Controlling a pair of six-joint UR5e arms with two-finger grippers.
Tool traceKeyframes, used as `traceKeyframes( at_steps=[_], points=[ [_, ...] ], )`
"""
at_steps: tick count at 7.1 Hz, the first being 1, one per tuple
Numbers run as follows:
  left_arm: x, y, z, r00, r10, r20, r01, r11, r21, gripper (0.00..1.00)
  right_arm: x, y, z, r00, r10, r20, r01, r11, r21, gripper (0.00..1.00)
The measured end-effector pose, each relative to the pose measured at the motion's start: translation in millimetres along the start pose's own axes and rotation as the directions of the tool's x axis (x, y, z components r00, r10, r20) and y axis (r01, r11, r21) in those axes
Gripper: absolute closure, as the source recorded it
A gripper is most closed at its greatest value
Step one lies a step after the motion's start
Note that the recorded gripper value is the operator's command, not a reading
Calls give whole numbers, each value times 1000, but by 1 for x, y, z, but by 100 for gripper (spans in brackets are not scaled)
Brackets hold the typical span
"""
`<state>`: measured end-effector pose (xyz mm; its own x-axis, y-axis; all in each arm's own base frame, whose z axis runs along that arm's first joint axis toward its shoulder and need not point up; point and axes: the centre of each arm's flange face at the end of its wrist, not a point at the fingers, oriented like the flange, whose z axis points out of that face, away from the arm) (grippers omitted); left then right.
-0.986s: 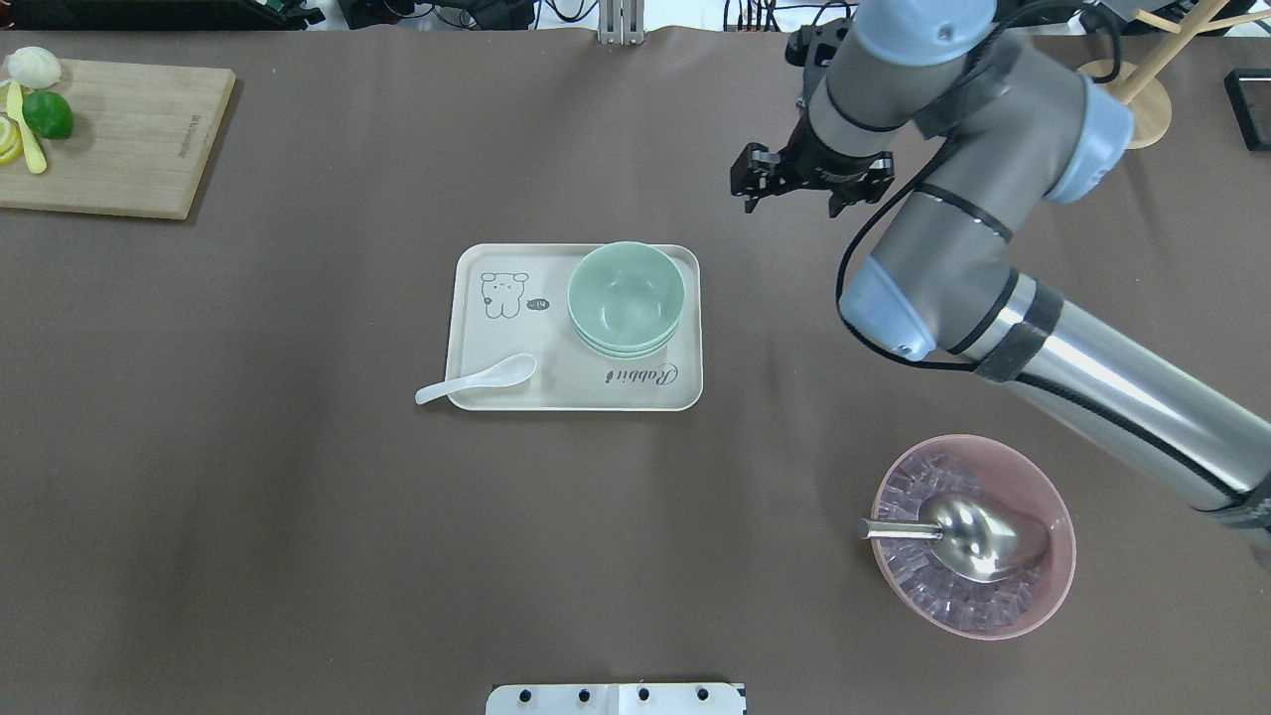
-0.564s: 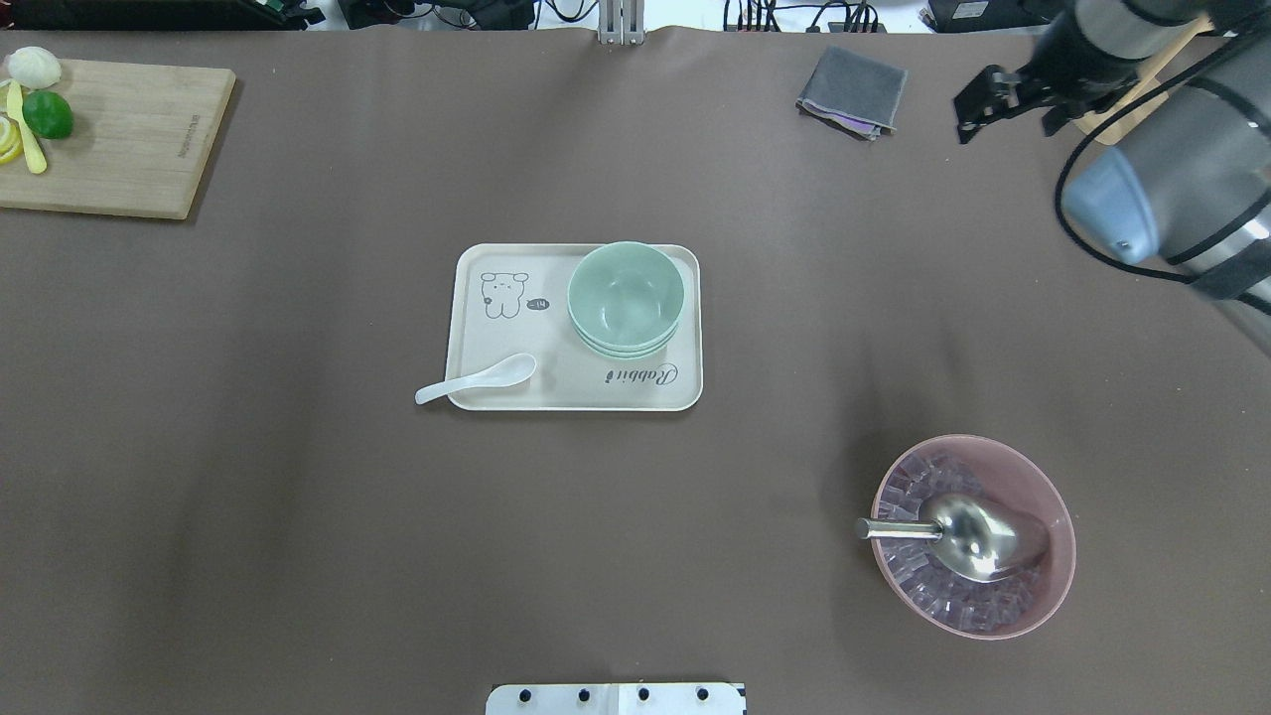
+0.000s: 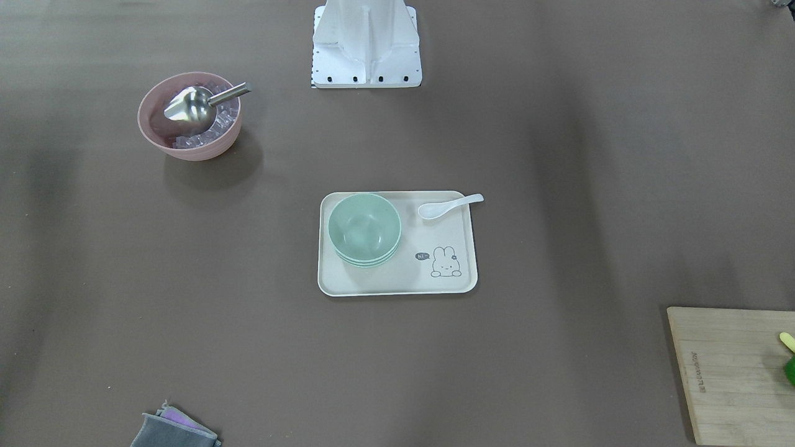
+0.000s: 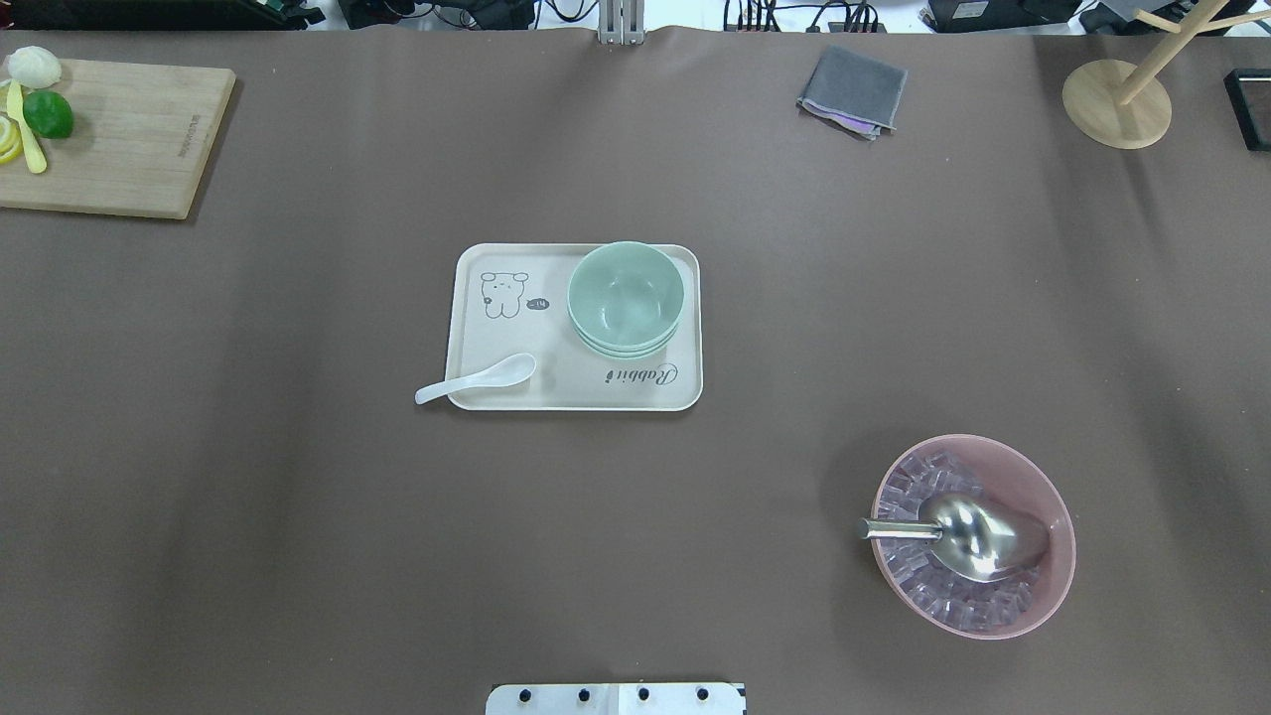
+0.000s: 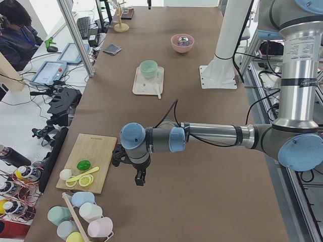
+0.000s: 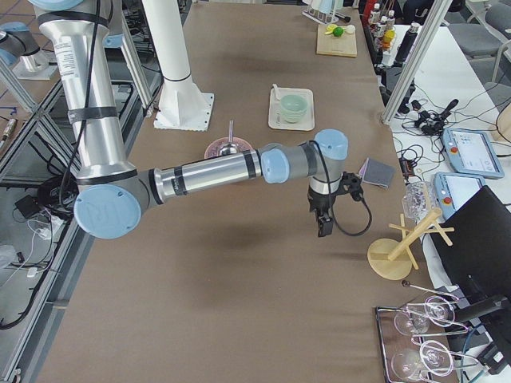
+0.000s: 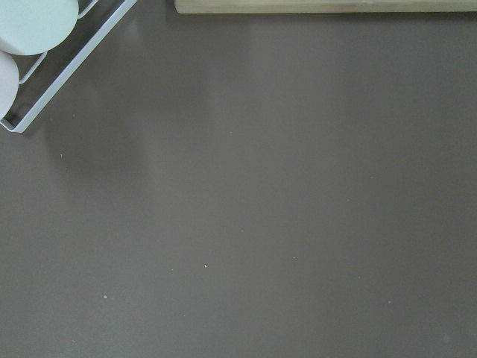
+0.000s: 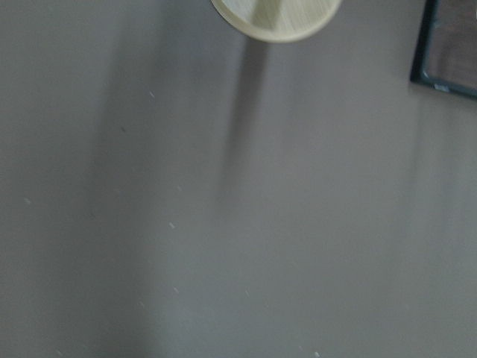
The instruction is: Stack green bowls together
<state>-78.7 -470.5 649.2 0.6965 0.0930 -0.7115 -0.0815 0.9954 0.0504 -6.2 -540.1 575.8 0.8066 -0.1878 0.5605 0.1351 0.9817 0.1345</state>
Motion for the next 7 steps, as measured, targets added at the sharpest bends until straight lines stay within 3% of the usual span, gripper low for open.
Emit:
traceKeyframes(
  at_steps=[2, 7],
  points=[
    [0, 0, 0, 1000, -1, 0, 1, 1000, 0, 2, 37, 57, 32, 999, 47, -6, -48, 996, -75, 0],
    [6, -7, -8, 1000, 19, 2, -19, 1000, 16, 2, 37, 68, 35, 998, 54, 23, -52, 995, -82, 0]
  ],
)
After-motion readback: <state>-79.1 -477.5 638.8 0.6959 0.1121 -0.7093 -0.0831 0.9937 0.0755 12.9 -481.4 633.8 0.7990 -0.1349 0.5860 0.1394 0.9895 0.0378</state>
